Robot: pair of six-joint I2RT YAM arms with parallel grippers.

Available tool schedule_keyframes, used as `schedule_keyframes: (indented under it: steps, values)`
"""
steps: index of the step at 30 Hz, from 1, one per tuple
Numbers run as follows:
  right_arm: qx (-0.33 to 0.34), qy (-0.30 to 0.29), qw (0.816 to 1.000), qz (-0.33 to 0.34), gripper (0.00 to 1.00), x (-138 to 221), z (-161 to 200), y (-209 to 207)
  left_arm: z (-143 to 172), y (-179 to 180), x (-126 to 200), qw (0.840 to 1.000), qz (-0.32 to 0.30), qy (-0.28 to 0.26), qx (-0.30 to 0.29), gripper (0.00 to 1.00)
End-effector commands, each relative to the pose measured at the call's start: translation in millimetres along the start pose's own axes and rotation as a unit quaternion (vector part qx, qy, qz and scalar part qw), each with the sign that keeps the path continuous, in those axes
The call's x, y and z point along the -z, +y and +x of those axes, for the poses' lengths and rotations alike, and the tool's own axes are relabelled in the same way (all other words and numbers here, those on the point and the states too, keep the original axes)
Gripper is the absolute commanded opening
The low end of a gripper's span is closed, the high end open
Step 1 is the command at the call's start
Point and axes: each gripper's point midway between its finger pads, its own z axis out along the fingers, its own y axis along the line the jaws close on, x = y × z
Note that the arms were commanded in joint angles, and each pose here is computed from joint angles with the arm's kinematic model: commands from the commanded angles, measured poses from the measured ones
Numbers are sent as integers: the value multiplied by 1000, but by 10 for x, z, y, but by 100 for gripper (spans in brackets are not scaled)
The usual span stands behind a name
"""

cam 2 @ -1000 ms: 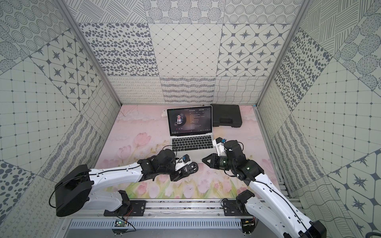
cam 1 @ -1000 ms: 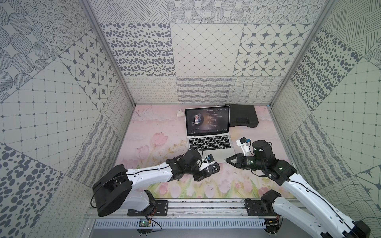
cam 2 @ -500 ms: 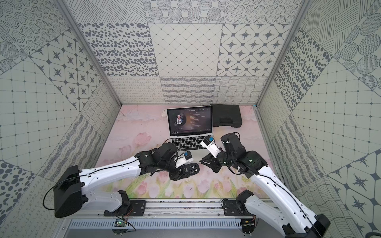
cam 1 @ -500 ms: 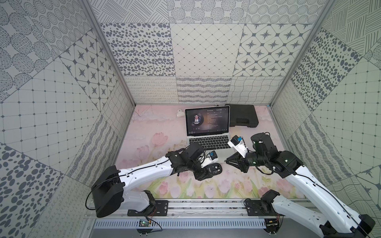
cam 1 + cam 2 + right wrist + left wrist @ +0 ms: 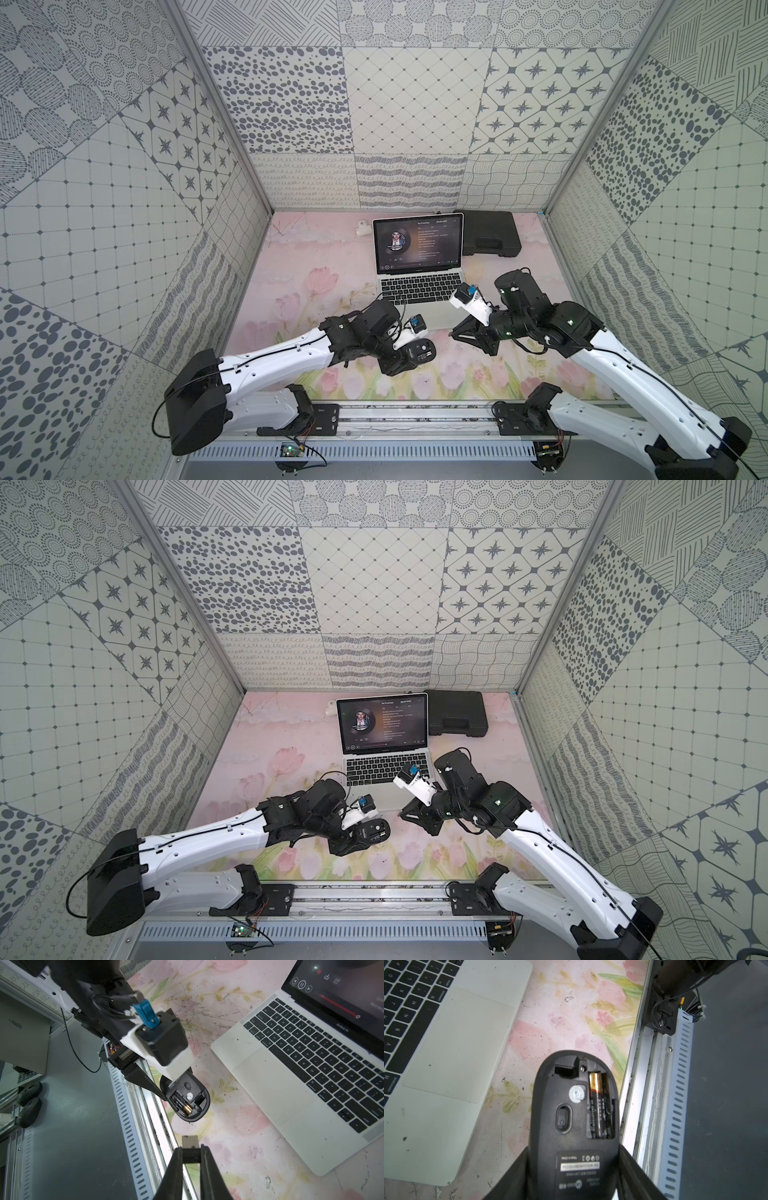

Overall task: Remove the wireless mouse receiver from the laptop
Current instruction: Insert the USB plug into the mouse.

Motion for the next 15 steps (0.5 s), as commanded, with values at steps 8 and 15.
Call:
schedule_keyframes:
  steps: [8, 15]
  values:
    - [5, -21, 1000, -10, 9, -73, 5, 28, 192, 31, -239, 991, -11, 130, 21, 0]
    - [24, -48, 999, -1, 8, -92, -61, 23, 173, -24, -20, 985, 1, 167, 32, 0]
